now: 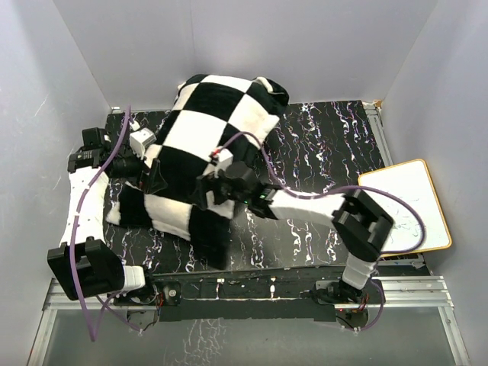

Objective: Remove the pillowcase from the pillow
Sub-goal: Adjust the pillow at the center of the board.

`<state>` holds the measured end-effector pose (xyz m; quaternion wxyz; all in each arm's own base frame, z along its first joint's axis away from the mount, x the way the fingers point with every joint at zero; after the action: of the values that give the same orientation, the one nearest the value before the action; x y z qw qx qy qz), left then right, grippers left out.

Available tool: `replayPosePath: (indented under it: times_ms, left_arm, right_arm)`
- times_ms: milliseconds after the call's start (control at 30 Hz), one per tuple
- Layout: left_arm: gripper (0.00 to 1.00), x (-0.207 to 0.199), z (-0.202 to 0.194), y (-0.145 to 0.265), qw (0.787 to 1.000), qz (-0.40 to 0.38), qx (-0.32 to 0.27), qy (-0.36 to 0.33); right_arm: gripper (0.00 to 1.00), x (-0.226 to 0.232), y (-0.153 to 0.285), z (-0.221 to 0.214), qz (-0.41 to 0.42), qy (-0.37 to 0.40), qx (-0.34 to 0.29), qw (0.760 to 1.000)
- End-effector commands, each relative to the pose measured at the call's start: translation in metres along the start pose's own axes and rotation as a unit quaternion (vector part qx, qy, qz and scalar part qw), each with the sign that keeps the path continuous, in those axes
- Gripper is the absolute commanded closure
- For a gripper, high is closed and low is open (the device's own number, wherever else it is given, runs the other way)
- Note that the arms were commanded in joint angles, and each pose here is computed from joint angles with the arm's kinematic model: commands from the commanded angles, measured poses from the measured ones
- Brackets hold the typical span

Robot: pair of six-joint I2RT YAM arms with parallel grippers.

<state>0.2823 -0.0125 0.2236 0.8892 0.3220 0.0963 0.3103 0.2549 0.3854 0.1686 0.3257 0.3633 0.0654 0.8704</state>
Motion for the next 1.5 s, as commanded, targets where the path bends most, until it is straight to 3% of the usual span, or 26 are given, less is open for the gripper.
replayPosePath:
  times_ms: [0, 167, 333, 500, 633, 733, 1033, 1100, 1167, 1300, 1333, 1467]
  left_arm:
    - [0.03, -0.034, -0.009, 0.010, 0.999, -0.052, 0.014, -0.004]
    - [0.03, -0.042, -0.028, 0.010, 0.997, -0.060, 0.044, 0.001]
    - [0.05, -0.041, -0.057, -0.010, 0.998, -0.018, 0.053, 0.010]
    - [0.19, -0.001, -0.097, -0.026, 0.987, 0.080, 0.139, 0.017]
    - [0.21, 0.018, -0.120, -0.024, 0.970, 0.129, 0.205, 0.012]
    - [0.20, 0.030, -0.123, -0.024, 0.964, 0.159, 0.212, -0.003]
    - [0.16, 0.073, -0.093, -0.029, 0.964, 0.198, 0.179, 0.009]
    - [0.15, 0.081, -0.082, -0.030, 0.966, 0.204, 0.160, 0.008]
    - [0.14, 0.089, -0.070, -0.033, 0.969, 0.205, 0.138, 0.009]
    - [0.12, 0.100, -0.045, -0.039, 0.975, 0.191, 0.108, 0.023]
    - [0.11, 0.101, -0.041, -0.041, 0.977, 0.185, 0.105, 0.026]
    - [0.03, 0.098, -0.025, -0.039, 0.982, 0.162, 0.094, 0.022]
  right_arm:
    - [0.10, 0.048, -0.046, -0.006, 0.092, -0.002, 0.070, 0.993]
    - [0.05, 0.028, -0.044, 0.087, 0.090, -0.014, -0.001, 0.996]
    - [0.02, -0.051, 0.004, 0.197, 0.025, -0.055, -0.112, 0.992]
    - [0.02, -0.146, 0.028, 0.272, -0.081, -0.105, -0.201, 0.971]
    - [0.02, -0.216, 0.021, 0.303, -0.138, -0.140, -0.234, 0.952]
    - [0.02, -0.244, 0.006, 0.312, -0.144, -0.145, -0.237, 0.950]
    - [0.03, -0.235, -0.030, 0.273, 0.003, -0.196, -0.173, 0.965]
    - [0.14, -0.226, -0.018, 0.262, 0.018, -0.200, -0.177, 0.963]
    - [0.34, -0.212, 0.003, 0.256, 0.032, -0.194, -0.199, 0.960]
    - [0.86, -0.187, 0.052, 0.248, 0.028, -0.175, -0.263, 0.948]
    - [0.91, -0.186, 0.063, 0.244, 0.009, -0.179, -0.277, 0.944]
    - [0.92, -0.197, 0.113, 0.232, -0.101, -0.204, -0.349, 0.909]
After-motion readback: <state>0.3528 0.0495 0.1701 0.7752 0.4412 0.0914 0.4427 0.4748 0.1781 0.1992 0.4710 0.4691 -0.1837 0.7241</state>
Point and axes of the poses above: each gripper's point midway between its finger pads, its own y axis back along the fingers, its own x axis along the line the jaws close on, z = x × y, the point moved 4 cm from there along y, back along the fingers, and after that the axes turned 14 degrees about -y, right-handed, at the moved point
